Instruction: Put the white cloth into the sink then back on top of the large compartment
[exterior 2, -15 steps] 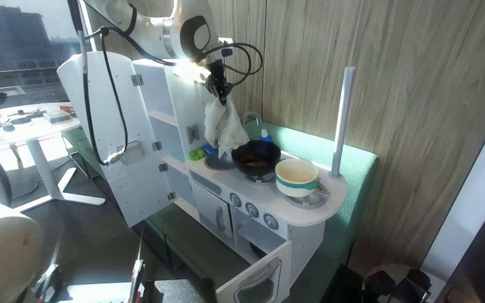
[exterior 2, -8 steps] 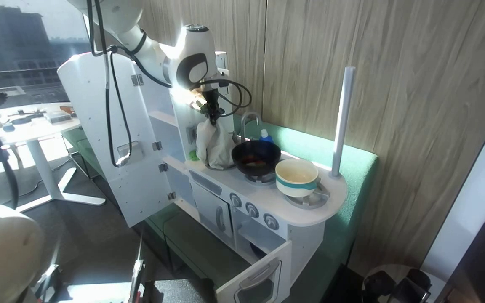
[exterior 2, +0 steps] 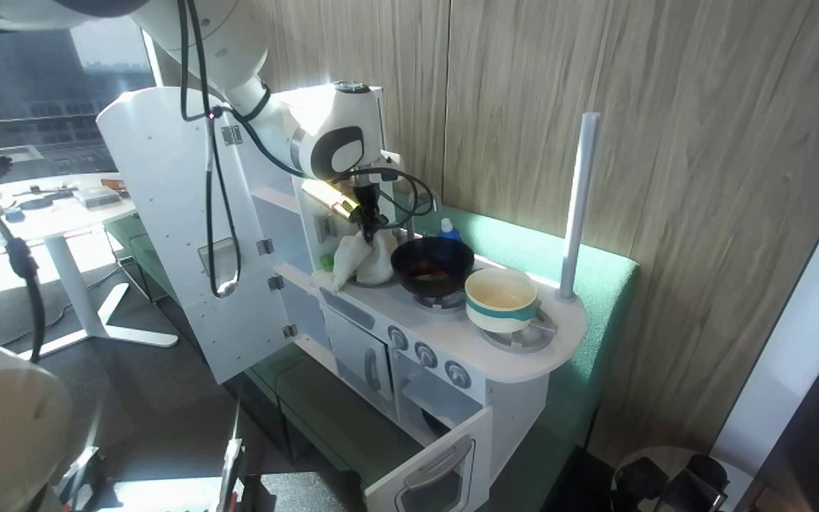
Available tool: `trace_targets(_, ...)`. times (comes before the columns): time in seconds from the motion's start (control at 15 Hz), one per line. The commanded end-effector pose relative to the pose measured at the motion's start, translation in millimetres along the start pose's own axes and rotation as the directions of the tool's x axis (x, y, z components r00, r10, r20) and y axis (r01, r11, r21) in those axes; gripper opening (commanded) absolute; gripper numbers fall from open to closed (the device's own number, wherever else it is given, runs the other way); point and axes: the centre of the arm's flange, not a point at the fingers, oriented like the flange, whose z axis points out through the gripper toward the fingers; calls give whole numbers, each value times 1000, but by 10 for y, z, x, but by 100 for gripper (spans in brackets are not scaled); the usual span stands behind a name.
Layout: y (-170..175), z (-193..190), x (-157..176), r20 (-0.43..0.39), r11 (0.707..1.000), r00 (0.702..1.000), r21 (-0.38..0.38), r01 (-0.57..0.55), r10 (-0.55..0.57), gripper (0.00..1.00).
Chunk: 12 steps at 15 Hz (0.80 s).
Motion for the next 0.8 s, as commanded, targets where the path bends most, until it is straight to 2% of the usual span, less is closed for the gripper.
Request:
trace_targets(0.0, 93, 62, 123, 9, 999, 1000, -35, -3, 3, 2)
trace_targets(0.33, 66, 207, 152, 38, 999, 999, -37, -2, 3, 4)
trace_targets(0.4, 70, 140, 155, 16, 999, 1000, -45, -10, 11, 33)
trace_targets(0.47, 52, -74, 153, -13, 1000, 1000, -14, -10, 10, 35)
trace_targets(0.53, 108, 190, 63, 27, 999, 1000, -36, 0, 1, 16)
trace_targets(0.67, 79, 80, 116, 8, 1000, 1000, -27, 0, 0, 32)
trace_targets(0.73, 70, 38, 128, 2, 1000, 1000, -23, 0, 0, 35)
